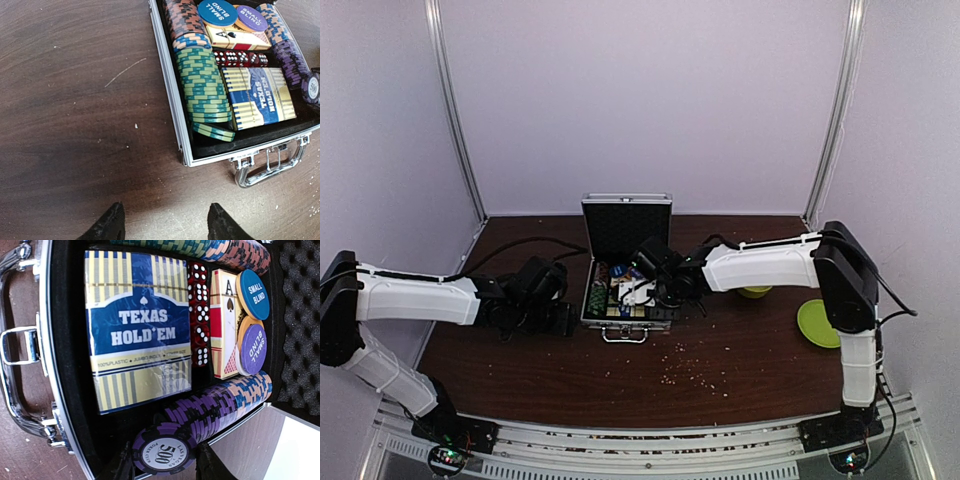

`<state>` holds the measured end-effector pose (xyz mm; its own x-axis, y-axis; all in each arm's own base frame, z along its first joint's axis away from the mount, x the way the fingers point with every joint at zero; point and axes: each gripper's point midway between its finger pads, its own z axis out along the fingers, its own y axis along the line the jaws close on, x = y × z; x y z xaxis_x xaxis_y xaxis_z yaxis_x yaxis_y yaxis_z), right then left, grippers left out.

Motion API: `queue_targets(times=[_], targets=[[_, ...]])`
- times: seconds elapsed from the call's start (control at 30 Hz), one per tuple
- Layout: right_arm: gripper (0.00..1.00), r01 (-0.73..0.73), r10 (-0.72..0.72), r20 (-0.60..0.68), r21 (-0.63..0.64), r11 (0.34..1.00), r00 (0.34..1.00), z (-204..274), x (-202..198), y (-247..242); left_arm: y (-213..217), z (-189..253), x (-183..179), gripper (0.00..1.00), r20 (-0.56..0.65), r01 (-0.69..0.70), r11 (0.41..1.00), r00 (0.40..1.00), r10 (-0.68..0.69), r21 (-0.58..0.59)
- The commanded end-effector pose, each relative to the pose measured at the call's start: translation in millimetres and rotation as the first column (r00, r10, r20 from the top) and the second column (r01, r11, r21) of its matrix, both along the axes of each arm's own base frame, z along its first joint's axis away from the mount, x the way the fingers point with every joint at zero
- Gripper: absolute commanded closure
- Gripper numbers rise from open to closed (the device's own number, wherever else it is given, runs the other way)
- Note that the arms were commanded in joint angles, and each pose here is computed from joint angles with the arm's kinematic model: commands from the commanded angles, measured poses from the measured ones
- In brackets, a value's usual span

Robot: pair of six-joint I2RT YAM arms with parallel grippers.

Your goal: Pack up texas hold em set

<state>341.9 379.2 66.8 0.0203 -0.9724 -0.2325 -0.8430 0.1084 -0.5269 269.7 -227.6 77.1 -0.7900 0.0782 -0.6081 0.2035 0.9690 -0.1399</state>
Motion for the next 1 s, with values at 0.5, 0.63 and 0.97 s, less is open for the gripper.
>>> queue_targets(times=[0.5,0.63,0.97], targets=[[0.45,0.044,-0.044,0.087,0.000,0.999,0.995,-2.5,12.6,-2.9,-2.7,-2.1,3.6,0.42,0.005,-0.002,1.000,1.000,0.002,-0.003],[0.47,0.032,-0.033,0.040,0.015,0.999,0.999,-0.7,3.3,-2.8,-2.1,-1.9,3.3,0.42,0.006,-0.002,1.000,1.000,0.002,-0.001],[0.36,0.051,-0.049,-0.052,0.039,0.998,0.997,-5.4,-7.2,-5.6,-3.8,-3.8,4.4,0.42,0.004,0.003,1.000,1.000,-0.003,0.002]])
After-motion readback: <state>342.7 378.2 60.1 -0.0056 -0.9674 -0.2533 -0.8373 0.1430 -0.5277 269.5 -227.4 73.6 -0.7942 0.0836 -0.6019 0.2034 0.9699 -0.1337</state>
